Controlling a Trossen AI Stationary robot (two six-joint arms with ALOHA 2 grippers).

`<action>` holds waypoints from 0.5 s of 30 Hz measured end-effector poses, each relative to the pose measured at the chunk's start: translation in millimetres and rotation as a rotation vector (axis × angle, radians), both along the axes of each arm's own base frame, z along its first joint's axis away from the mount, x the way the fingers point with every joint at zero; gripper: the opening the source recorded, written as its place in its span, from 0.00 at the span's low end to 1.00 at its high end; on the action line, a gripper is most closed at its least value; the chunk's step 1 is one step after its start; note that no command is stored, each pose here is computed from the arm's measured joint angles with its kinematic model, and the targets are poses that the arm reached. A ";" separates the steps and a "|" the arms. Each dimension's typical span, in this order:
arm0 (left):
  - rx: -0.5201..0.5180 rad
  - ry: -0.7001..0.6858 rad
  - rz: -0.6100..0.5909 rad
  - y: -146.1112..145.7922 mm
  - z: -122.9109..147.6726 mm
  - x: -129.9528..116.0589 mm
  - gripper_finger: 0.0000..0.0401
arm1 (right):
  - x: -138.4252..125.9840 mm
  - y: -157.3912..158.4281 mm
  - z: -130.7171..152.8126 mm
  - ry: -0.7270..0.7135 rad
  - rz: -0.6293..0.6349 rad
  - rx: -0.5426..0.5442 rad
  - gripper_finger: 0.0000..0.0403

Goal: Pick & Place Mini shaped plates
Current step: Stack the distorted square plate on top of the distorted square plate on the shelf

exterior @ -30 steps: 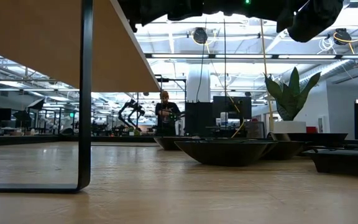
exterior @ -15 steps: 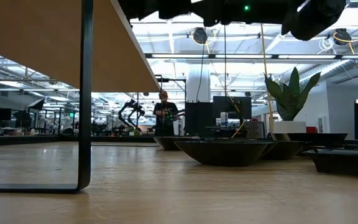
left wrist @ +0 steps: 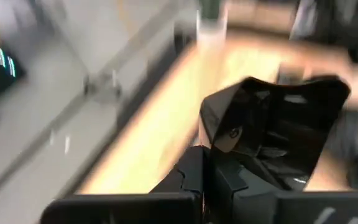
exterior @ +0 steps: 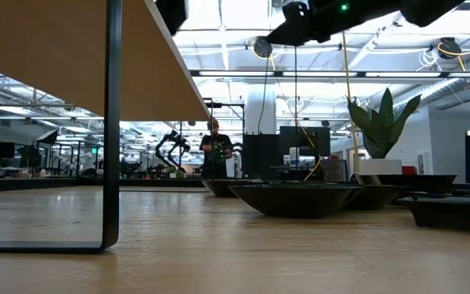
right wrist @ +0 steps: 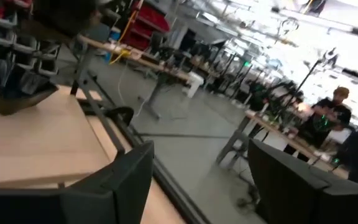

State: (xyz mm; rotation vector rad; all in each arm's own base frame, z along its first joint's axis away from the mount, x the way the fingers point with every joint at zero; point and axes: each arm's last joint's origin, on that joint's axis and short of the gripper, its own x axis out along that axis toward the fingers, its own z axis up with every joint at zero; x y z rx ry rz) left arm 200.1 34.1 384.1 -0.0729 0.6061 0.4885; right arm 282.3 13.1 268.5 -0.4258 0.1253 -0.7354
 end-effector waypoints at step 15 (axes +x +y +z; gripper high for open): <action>-0.277 0.308 0.099 3.0 -39.2 -14.2 0.01 | -3.7 -0.3 0.9 0.005 0.004 0.031 0.55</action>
